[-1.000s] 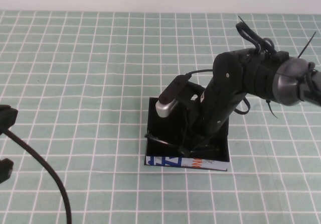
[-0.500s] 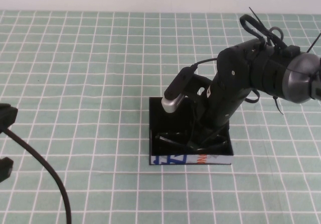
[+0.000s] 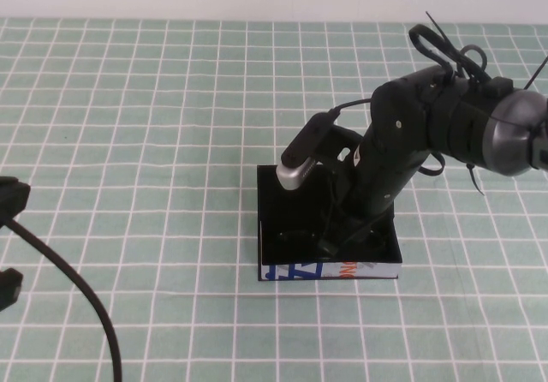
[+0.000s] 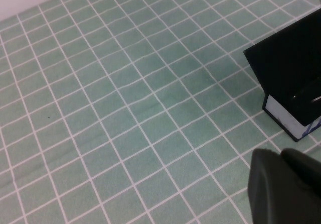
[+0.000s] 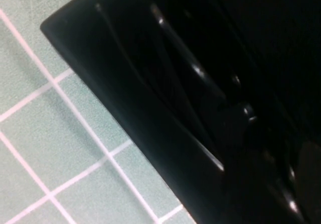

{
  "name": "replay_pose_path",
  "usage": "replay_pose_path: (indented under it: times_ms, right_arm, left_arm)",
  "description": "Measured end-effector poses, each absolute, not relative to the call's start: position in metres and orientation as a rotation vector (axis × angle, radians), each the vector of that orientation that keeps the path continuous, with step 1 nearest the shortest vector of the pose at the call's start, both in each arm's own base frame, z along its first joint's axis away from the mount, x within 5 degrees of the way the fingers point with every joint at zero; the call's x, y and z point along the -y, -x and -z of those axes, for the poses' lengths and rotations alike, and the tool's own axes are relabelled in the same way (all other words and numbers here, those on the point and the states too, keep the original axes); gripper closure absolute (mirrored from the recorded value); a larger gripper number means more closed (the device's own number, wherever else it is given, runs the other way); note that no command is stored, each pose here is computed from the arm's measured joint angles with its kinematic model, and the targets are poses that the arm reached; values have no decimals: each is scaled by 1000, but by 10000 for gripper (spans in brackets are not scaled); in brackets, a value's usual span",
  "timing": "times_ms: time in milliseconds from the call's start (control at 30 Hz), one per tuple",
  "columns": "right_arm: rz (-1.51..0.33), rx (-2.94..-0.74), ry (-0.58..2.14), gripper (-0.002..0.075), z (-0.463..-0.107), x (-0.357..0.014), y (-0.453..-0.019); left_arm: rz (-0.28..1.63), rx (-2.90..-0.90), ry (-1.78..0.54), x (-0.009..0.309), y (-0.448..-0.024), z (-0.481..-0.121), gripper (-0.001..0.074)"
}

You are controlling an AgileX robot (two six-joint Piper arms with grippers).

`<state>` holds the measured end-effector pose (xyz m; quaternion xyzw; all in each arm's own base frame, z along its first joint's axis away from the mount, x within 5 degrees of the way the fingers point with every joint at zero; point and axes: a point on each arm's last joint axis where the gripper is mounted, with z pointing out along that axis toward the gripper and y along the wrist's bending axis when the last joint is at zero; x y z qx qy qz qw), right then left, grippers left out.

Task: Return glasses to glasses case
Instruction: Close the glasses case

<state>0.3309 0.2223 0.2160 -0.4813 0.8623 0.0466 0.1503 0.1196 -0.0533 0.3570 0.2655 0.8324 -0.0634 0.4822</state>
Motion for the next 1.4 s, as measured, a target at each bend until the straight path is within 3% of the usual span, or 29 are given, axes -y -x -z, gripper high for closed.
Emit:
replay_pose_path:
  times_ms: [133,233,400,567,900,1000,1200,1400]
  right_arm:
    - [-141,-2476,1352,467,-222,-222,-330]
    - [-145,-2450,1337,480,-231,-221,-328]
    - [-163,-2434,1312,653,-238,-221,-327]
    - [-141,-2409,1304,726,-239,-221,-330]
    - [-158,-2302,1114,737,-274,-224,-351]
    - [-219,-2285,1187,737,-279,-225,-350]
    - [-467,-2284,1404,737,-271,-237,-332]
    - [-520,-2349,1432,737,-243,-247,-337]
  left_arm:
    - [155,-2029,-647,53,-120,-357,737]
    - [155,-2029,-647,53,-120,-357,737]
    - [155,-2029,-647,53,-120,-357,737]
    - [155,-2029,-647,53,-120,-357,737]
    - [228,-1985,-571,56,-122,-362,737]
    - [234,-1989,-565,58,-124,-362,737]
    - [231,-2029,-574,61,-132,-356,737]
    - [231,-2053,-579,61,-133,-354,737]
